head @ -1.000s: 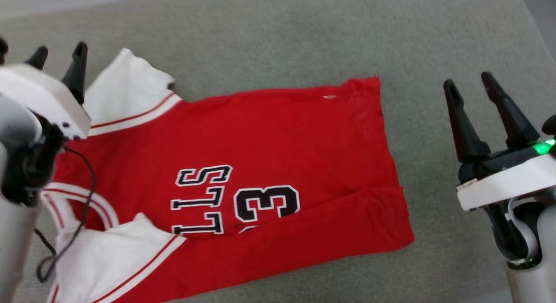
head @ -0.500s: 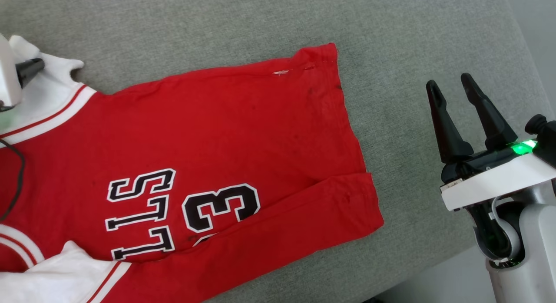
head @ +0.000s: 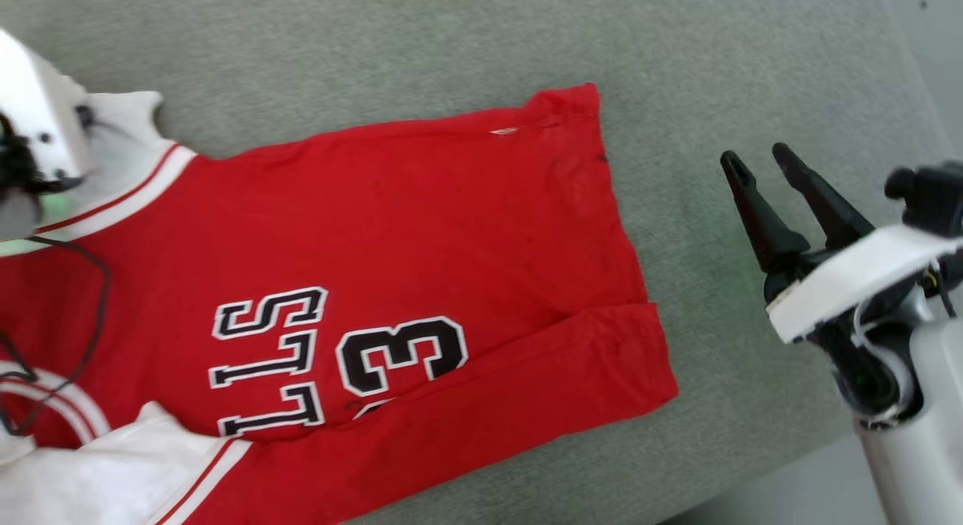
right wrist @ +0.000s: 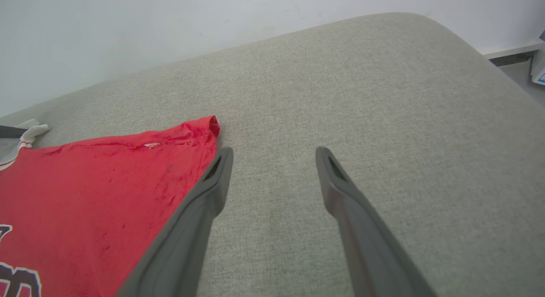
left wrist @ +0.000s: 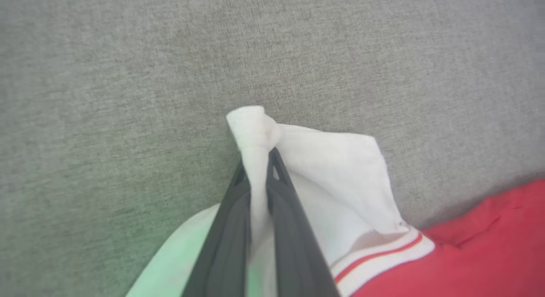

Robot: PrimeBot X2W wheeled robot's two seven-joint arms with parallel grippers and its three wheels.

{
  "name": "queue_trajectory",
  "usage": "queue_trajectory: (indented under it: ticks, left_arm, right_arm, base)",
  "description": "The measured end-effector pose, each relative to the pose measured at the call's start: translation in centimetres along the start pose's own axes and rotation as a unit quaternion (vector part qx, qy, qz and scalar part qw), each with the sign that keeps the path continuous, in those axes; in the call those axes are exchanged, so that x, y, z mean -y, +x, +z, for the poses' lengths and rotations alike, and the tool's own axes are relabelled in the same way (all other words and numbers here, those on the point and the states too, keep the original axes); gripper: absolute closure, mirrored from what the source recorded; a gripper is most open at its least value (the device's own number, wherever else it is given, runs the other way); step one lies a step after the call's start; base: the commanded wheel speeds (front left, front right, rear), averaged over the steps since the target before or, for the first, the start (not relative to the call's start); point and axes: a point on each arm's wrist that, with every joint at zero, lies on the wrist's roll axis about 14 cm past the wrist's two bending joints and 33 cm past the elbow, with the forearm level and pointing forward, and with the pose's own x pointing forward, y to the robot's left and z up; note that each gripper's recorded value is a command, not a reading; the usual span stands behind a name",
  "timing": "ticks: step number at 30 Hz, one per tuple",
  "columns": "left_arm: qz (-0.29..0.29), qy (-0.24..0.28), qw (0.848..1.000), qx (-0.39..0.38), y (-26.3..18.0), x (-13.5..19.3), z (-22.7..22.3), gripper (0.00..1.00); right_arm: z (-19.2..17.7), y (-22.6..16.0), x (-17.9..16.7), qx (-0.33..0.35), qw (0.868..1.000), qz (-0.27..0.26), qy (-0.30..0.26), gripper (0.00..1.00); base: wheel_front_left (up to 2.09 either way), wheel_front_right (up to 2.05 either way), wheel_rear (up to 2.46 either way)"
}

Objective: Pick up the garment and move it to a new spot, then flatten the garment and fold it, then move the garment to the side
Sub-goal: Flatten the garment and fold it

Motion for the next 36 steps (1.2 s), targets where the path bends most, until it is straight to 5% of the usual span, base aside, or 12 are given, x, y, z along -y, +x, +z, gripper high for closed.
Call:
queue_trajectory:
  ticks: [7,24,25,26,27,36]
  left_arm:
    - [-0.013,0.013,0.996,0.083,-3.2,1.0,2.2,1.00]
    - [-0.001,0.034,0.987,0.156,-6.9,-0.7,2.5,1.00]
    - [-0.002,0.032,0.987,0.157,-6.9,-0.7,2.4,1.00]
    - [-0.002,0.032,0.987,0.156,-6.8,-0.8,2.3,1.00]
    - [-0.003,0.032,0.987,0.156,-6.8,-0.8,2.2,1.00]
    - [-0.012,0.007,0.983,0.185,-8.4,-0.8,2.0,1.00]
  right_arm:
    - [-2.3,3.3,-1.2,-0.120,0.992,0.038,0.013,0.00]
    - [-7.2,10.7,-7.0,-0.324,0.939,0.108,-0.035,0.00]
    - [-7.4,10.8,-7.0,-0.335,0.935,0.108,-0.038,0.56]
    - [-7.6,10.8,-7.1,-0.344,0.932,0.109,-0.040,0.90]
    - [-7.7,10.9,-7.2,-0.350,0.929,0.109,-0.041,1.00]
    - [-4.8,10.7,-8.4,-0.292,0.947,0.123,-0.058,1.00]
  base:
    - [0.00,0.00,0.00]
    - [0.00,0.00,0.00]
    - [0.00,0.00,0.00]
    - [0.00,0.00,0.00]
    - [0.00,0.00,0.00]
    - [0.00,0.00,0.00]
